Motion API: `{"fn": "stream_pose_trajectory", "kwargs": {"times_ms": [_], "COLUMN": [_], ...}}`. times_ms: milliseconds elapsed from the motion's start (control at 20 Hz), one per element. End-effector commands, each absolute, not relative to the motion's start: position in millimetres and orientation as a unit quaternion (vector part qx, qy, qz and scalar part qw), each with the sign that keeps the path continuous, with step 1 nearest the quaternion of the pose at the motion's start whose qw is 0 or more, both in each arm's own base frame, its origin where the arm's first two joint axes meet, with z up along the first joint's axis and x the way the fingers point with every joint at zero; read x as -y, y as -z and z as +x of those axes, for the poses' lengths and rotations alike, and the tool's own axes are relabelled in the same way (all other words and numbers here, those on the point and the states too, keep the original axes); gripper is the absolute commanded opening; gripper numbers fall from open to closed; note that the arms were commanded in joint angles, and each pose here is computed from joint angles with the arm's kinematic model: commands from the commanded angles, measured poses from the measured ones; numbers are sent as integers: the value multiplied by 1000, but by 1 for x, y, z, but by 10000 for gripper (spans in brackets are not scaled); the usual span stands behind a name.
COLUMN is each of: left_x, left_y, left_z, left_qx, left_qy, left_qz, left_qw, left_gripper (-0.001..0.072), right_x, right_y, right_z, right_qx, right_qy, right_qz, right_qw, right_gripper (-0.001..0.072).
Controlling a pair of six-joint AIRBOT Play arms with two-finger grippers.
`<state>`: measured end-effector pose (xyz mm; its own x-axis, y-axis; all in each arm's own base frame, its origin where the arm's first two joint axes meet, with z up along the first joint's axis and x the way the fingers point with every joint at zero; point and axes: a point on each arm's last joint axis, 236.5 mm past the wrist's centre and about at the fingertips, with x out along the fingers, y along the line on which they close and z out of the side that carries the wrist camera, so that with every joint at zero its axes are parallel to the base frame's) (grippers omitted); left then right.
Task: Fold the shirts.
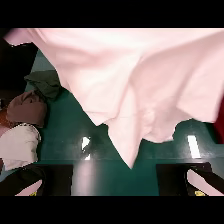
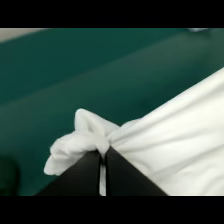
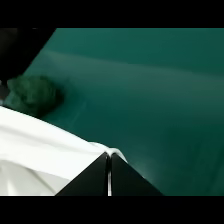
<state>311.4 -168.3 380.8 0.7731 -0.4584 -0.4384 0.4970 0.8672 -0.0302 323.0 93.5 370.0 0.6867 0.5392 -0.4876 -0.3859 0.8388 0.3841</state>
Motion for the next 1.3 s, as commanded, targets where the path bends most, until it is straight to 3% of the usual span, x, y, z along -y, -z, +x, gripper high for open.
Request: {"fn": "stream_pose_trajectory", "kwargs": {"times_ms": [0, 200, 450, 500, 550, 600, 650, 850, 1000, 1250], "left_x": [160, 175, 150, 139, 128, 119, 111, 104, 123, 181], "left_y": [-254, -149, -88, -87, -89, -90, -91, -62, -20, 38], "left_z": [354, 414, 483, 490, 494, 494, 491, 453, 414, 327], "left_qx": [-368, -444, -472, -469, -468, -469, -477, -553, -593, -604], "left_qy": [196, 188, 158, 150, 139, 133, 131, 136, 140, 155], "left_qz": [99, 75, -107, -133, -156, -177, -192, -175, -170, -225], "left_qw": [904, 873, 861, 860, 859, 855, 848, 803, 774, 749], "left_gripper": [25, 25, 50, 323, 582, 605, 603, 602, 602, 601], "right_x": [-142, -168, -137, -129, -121, -113, -105, -72, -56, -52], "right_y": [-246, -124, -64, -66, -71, -80, -91, -131, -152, -178], "right_z": [348, 396, 458, 466, 471, 477, 479, 471, 458, 448], "right_qx": [-484, -571, -570, -566, -562, -556, -551, -532, -518, -496], "right_qy": [-296, -279, -219, -215, -214, -215, -218, -213, -213, -210], "right_qz": [127, 137, 189, 196, 202, 210, 216, 215, 200, 191], "right_qw": [814, 760, 769, 771, 773, 775, 776, 791, 804, 821], "right_gripper": [16, 18, 19, 23, 106, 377, 450, 446, 294, 294]}}
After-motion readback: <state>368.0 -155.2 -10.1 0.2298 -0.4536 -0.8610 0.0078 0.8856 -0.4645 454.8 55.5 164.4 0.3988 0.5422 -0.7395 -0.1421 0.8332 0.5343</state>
